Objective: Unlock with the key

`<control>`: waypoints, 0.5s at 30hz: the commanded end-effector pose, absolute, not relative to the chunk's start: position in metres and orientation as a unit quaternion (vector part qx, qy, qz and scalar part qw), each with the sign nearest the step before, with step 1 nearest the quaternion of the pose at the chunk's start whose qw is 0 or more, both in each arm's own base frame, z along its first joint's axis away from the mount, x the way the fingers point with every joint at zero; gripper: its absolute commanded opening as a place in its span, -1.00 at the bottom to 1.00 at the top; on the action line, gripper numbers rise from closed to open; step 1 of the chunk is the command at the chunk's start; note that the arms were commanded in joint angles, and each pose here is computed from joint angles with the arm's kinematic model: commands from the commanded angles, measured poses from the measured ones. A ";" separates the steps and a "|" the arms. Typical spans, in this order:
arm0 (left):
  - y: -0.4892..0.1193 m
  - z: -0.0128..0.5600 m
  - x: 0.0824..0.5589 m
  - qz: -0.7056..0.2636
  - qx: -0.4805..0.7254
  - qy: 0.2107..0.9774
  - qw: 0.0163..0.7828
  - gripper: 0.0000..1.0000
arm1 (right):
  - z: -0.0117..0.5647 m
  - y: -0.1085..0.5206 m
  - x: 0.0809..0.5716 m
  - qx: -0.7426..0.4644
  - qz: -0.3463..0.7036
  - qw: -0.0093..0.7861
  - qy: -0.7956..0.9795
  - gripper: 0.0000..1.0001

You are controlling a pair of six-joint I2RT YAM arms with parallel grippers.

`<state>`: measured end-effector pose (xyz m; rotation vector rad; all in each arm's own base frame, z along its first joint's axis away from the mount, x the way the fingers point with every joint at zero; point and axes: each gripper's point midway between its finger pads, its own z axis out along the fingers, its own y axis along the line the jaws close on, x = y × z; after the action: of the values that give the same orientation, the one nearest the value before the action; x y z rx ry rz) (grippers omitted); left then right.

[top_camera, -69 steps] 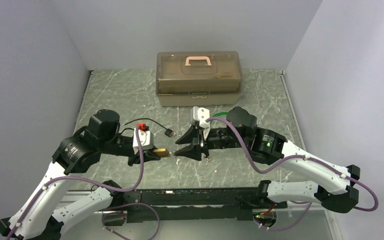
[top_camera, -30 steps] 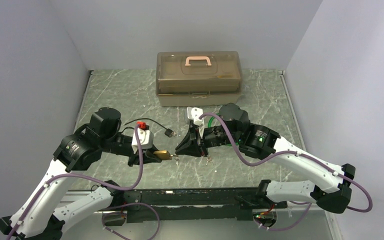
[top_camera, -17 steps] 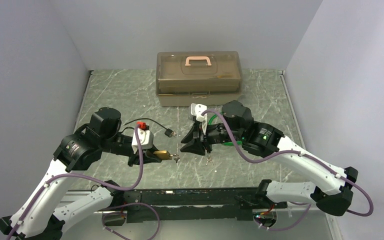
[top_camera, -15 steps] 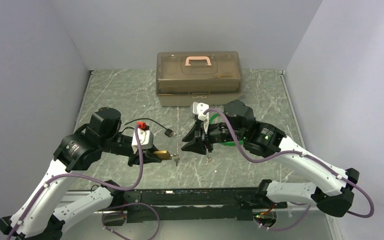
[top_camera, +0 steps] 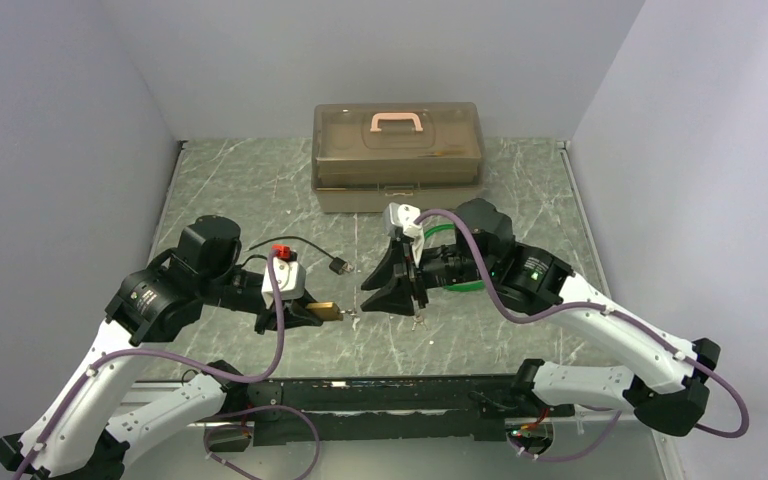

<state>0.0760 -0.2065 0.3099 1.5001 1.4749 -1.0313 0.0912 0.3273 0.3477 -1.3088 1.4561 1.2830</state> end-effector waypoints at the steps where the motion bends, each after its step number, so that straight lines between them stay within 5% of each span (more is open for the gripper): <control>1: -0.212 0.339 0.071 -0.421 0.600 0.531 0.425 -1.00 | 0.362 0.332 0.084 -0.519 0.533 0.390 0.543 -0.16; 15: -0.211 0.340 0.072 -0.416 0.602 0.532 0.427 -1.00 | 0.353 0.339 0.077 -0.526 0.551 0.362 0.537 -0.35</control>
<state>0.0769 -0.2071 0.3089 1.5006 1.4816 -1.0337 0.0754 0.3330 0.3415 -1.3594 1.4400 1.4100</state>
